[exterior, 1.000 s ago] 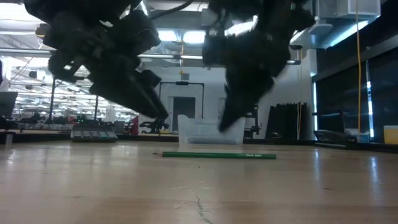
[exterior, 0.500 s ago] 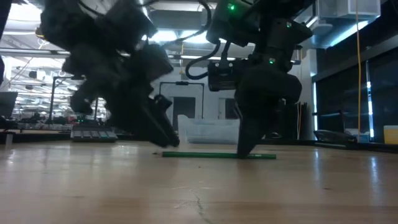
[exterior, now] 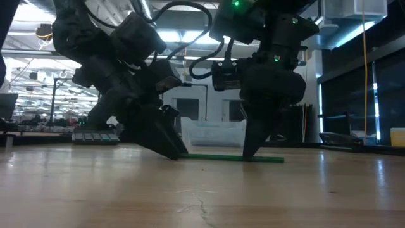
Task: Sort crayons/erasers/pens/pencils in bins
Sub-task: Put the green color pencil into the black bin
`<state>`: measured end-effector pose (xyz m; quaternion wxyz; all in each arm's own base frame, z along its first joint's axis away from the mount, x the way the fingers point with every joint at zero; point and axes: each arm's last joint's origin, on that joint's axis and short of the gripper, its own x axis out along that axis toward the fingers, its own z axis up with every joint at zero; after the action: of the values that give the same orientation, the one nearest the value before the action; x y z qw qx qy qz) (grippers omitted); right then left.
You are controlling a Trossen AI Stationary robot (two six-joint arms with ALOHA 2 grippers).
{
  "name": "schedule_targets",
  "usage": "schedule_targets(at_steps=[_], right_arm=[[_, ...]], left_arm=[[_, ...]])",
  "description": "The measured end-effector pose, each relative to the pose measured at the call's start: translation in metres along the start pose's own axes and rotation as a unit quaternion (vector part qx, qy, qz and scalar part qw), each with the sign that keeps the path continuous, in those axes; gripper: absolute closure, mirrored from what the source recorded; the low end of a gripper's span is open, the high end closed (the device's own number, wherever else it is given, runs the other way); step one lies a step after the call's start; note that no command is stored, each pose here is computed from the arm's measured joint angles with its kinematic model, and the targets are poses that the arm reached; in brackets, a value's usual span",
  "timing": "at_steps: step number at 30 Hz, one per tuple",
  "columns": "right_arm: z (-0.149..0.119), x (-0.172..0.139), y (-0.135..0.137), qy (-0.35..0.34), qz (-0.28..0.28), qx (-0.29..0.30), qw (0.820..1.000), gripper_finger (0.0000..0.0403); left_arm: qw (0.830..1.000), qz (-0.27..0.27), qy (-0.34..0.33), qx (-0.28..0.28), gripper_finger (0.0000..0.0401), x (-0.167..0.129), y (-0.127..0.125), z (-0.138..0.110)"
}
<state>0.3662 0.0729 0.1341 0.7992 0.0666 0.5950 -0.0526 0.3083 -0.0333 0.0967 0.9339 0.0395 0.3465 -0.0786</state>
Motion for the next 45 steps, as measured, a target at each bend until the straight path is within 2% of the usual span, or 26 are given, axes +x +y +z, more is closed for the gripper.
schedule_targets(at_steps=[4, 10, 16, 19, 22, 24, 26, 28, 31, 34, 39, 45], right_arm=[[-0.001, -0.017, 0.002, 0.061, -0.040, -0.005, 0.997, 0.0397], [-0.002, -0.070, 0.013, 0.109, -0.136, 0.006, 0.985, 0.0400], [-0.027, -0.119, 0.030, 0.151, -0.159, 0.078, 0.973, 0.0401], [-0.040, -0.130, 0.039, 0.132, -0.165, 0.119, 0.970, 0.0395], [-0.041, -0.123, 0.041, 0.085, -0.180, 0.119, 0.973, 0.0374], [-0.035, -0.110, 0.030, 0.074, -0.176, 0.122, 0.974, 0.0356], [-0.023, -0.097, 0.009, 0.060, -0.162, 0.128, 0.977, 0.0336], [-0.010, -0.085, -0.021, 0.048, -0.156, 0.132, 0.978, 0.0315], [0.009, -0.074, -0.060, 0.005, -0.141, 0.137, 0.980, 0.0286], [0.022, -0.066, -0.092, -0.036, -0.099, 0.143, 0.984, 0.0266], [0.023, -0.051, -0.120, -0.063, -0.040, 0.170, 0.983, 0.0261], [0.018, -0.031, -0.119, -0.052, -0.002, 0.168, 0.984, 0.0282]], left_arm=[[0.999, 0.043, -0.021, 0.002, 0.0244, -0.007, 0.003, 0.008], [0.994, 0.099, -0.052, 0.016, 0.0244, -0.025, 0.006, 0.025], [0.988, 0.125, -0.078, 0.034, 0.0244, -0.041, 0.008, 0.038], [0.987, 0.130, -0.083, 0.033, 0.0244, -0.044, 0.008, 0.040], [0.986, 0.132, -0.087, 0.044, 0.0244, -0.044, 0.008, 0.041], [0.986, 0.134, -0.090, 0.044, 0.0244, -0.044, 0.009, 0.042], [0.984, 0.146, -0.088, 0.047, 0.0244, -0.044, 0.011, 0.042], [0.979, 0.169, -0.077, 0.080, 0.0244, -0.050, 0.013, 0.043], [0.964, 0.225, -0.079, 0.117, 0.0244, -0.075, 0.013, 0.056], [0.958, 0.243, -0.104, 0.110, 0.0244, -0.107, 0.012, 0.068], [0.951, 0.243, -0.154, 0.113, 0.0244, -0.148, 0.012, 0.080], [0.942, 0.265, -0.166, 0.124, 0.0244, -0.164, 0.020, 0.082]])
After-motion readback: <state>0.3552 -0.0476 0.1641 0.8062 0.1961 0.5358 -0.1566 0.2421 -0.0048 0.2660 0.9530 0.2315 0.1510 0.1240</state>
